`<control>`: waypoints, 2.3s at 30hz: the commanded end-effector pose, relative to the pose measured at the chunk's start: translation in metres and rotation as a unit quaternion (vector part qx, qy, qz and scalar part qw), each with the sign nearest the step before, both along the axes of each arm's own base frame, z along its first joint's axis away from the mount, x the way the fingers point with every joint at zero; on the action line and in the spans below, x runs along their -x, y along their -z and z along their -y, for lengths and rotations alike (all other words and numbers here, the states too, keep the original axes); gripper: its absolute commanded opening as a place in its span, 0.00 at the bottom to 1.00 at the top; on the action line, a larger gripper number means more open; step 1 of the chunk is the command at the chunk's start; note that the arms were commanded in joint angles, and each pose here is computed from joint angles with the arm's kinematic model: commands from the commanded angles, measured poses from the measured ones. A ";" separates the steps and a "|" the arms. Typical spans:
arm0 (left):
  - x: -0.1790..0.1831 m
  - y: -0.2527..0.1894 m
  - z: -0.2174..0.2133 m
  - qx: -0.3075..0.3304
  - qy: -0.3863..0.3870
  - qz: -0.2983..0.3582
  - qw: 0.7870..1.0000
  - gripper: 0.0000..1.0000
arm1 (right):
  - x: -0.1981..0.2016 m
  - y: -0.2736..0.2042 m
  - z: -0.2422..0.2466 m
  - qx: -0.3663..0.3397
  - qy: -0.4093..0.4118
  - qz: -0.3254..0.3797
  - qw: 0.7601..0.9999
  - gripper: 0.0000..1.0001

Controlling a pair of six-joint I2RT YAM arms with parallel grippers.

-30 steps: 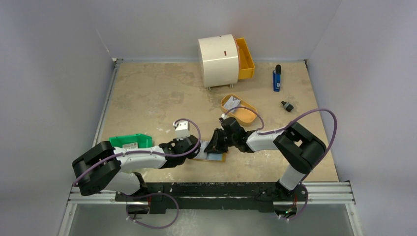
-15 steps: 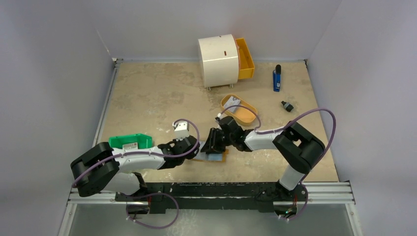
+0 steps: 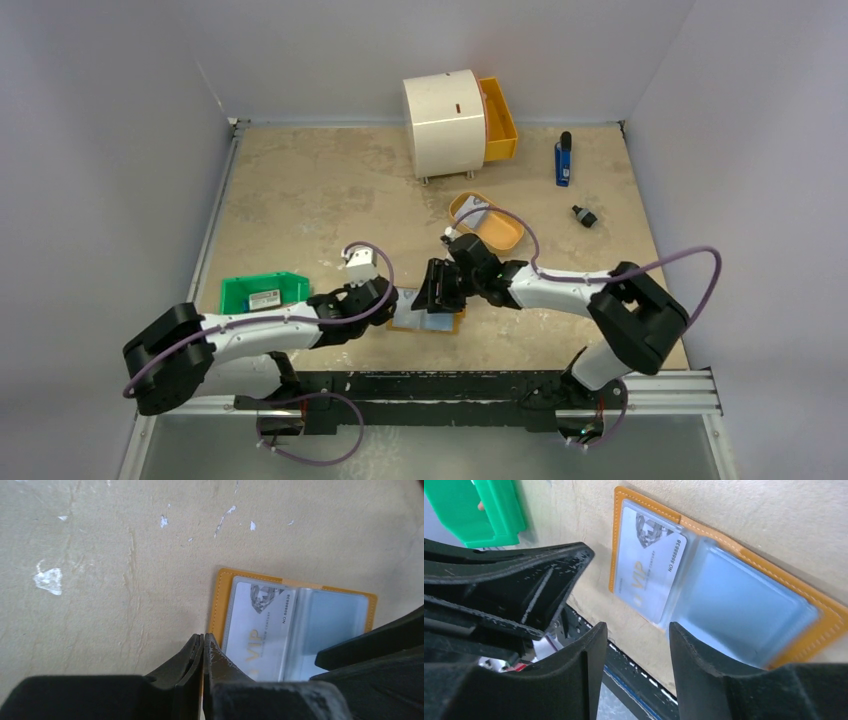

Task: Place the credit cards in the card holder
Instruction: Insert the credit card into the card holder, then pick up the credit card from the storage box.

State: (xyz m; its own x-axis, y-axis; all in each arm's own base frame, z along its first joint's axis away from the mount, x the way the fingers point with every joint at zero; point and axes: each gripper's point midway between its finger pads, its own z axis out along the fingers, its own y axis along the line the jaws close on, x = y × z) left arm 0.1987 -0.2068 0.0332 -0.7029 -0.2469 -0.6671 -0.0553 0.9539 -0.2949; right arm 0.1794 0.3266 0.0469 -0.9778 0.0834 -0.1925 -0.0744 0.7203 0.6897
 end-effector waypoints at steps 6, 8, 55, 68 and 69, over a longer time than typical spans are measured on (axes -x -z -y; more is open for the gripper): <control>-0.008 -0.046 -0.014 0.017 -0.028 0.049 0.998 0.20 | -0.035 -0.055 0.062 0.111 0.069 0.135 0.982 0.53; -0.009 -0.060 -0.015 0.027 -0.025 0.064 0.997 0.30 | -0.056 -0.075 0.088 0.128 0.114 0.179 0.969 0.53; -0.014 -0.077 -0.010 0.064 -0.025 0.091 0.994 0.56 | -0.240 -0.007 0.149 0.116 0.343 0.049 0.931 0.37; -0.014 -0.077 -0.006 0.060 -0.020 0.088 0.994 0.54 | -0.227 -0.012 0.159 0.110 0.351 0.059 0.928 0.21; -0.015 -0.078 -0.006 0.060 -0.020 0.089 0.994 0.54 | -0.227 -0.014 0.158 0.109 0.350 0.061 0.928 0.20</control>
